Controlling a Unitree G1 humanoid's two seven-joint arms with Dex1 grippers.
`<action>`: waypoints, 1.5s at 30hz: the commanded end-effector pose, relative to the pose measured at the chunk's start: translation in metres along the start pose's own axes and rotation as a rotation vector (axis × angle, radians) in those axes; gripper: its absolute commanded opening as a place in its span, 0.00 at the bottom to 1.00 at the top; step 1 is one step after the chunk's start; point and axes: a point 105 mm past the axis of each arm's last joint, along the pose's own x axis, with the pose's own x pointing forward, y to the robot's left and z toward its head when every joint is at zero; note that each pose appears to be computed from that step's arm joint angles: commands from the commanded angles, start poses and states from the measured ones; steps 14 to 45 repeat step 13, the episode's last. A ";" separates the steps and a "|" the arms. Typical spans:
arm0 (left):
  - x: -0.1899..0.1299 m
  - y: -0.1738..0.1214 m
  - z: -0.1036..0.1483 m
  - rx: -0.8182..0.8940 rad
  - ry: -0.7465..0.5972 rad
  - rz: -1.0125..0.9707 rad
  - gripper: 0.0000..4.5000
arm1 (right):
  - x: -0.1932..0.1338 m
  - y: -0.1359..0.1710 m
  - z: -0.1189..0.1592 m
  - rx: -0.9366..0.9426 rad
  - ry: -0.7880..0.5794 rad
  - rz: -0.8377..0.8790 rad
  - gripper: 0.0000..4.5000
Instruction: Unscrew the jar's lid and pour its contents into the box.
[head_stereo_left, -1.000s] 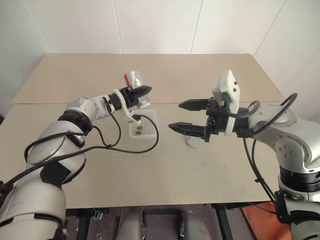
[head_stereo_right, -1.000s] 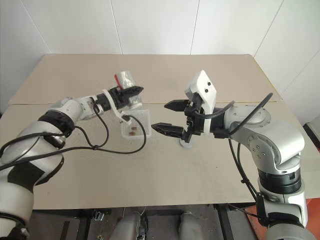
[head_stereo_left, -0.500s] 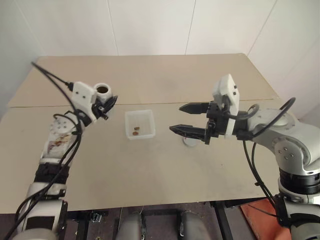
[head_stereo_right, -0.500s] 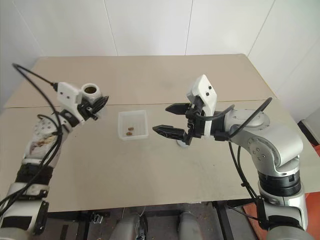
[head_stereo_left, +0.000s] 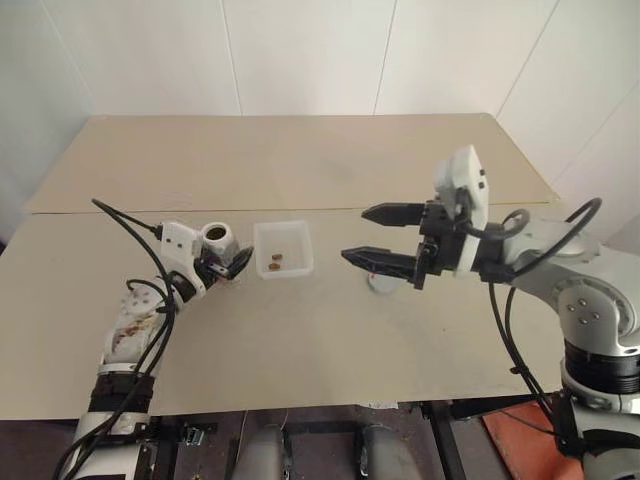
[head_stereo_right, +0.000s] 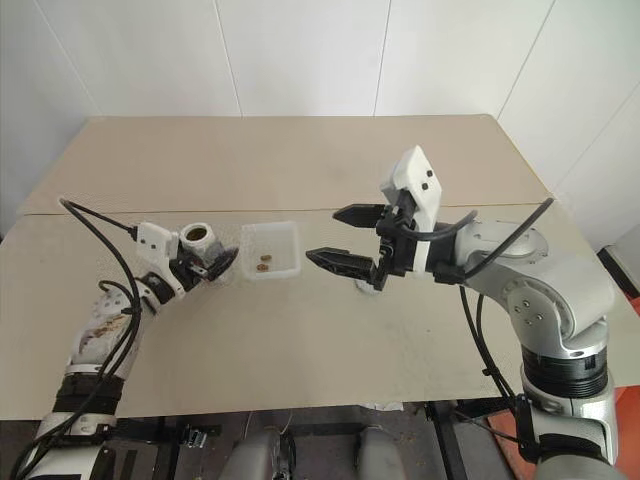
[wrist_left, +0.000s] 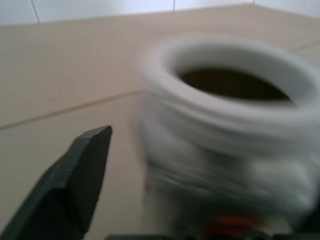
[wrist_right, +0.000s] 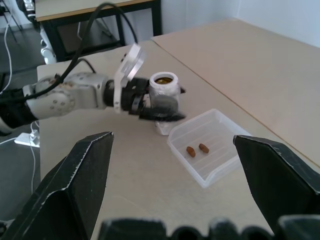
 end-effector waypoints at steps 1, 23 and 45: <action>-0.015 0.001 0.019 0.066 -0.050 -0.006 0.99 | -0.007 0.002 0.010 -0.044 -0.026 -0.011 1.00; -0.132 -0.017 0.050 0.084 0.076 -0.306 0.99 | -0.035 0.001 -0.009 -0.058 0.015 -0.088 1.00; -0.132 -0.017 0.050 0.084 0.076 -0.306 0.99 | -0.035 0.001 -0.009 -0.058 0.015 -0.088 1.00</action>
